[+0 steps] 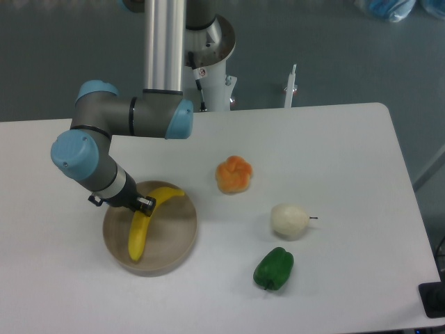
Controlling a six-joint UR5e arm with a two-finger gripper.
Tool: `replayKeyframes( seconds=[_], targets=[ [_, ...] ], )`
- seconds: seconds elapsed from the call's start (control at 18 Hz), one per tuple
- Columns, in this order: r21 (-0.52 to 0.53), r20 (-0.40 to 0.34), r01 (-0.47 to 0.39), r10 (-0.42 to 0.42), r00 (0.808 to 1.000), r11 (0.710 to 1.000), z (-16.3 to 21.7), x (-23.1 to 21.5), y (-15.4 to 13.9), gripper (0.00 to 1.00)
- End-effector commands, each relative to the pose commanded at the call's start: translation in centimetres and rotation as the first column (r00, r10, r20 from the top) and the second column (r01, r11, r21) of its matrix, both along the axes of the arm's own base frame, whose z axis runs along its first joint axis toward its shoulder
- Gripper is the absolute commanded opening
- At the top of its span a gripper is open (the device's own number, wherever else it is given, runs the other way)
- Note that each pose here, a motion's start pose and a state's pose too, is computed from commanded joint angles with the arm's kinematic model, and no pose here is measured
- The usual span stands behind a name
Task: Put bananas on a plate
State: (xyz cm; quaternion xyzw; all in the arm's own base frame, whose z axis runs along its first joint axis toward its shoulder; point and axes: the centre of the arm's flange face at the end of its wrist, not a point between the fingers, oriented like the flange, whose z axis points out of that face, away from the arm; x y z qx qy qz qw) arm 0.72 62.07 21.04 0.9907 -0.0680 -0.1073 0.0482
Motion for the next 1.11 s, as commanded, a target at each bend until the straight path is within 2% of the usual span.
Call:
replayKeyframes(
  seconds=[0.11,0.22,0.39,0.67,0.94,1.11],
  targets=[
    [0.008,-0.001,-0.003,0.003,1.0,1.0,0.4,-0.1,0.1,1.0],
    [0.018,-0.003,-0.005,0.005,1.0,1.0,1.0,-0.3,0.1,1.0],
    [0.071,-0.01,-0.039,0.04,0.999,0.997,3.9,-2.7,0.7,1.0],
    [0.171,-0.032,-0.113,0.12,0.992,0.979,10.1,-10.3,0.4,1.0],
    [0.18,-0.069,-0.016,0.029,0.997,0.983,12.5,-16.3,0.3,1.0],
    [0.171,-0.092,0.032,-0.016,0.996,0.985,13.6,-21.4,-1.4,1.0]
  ],
)
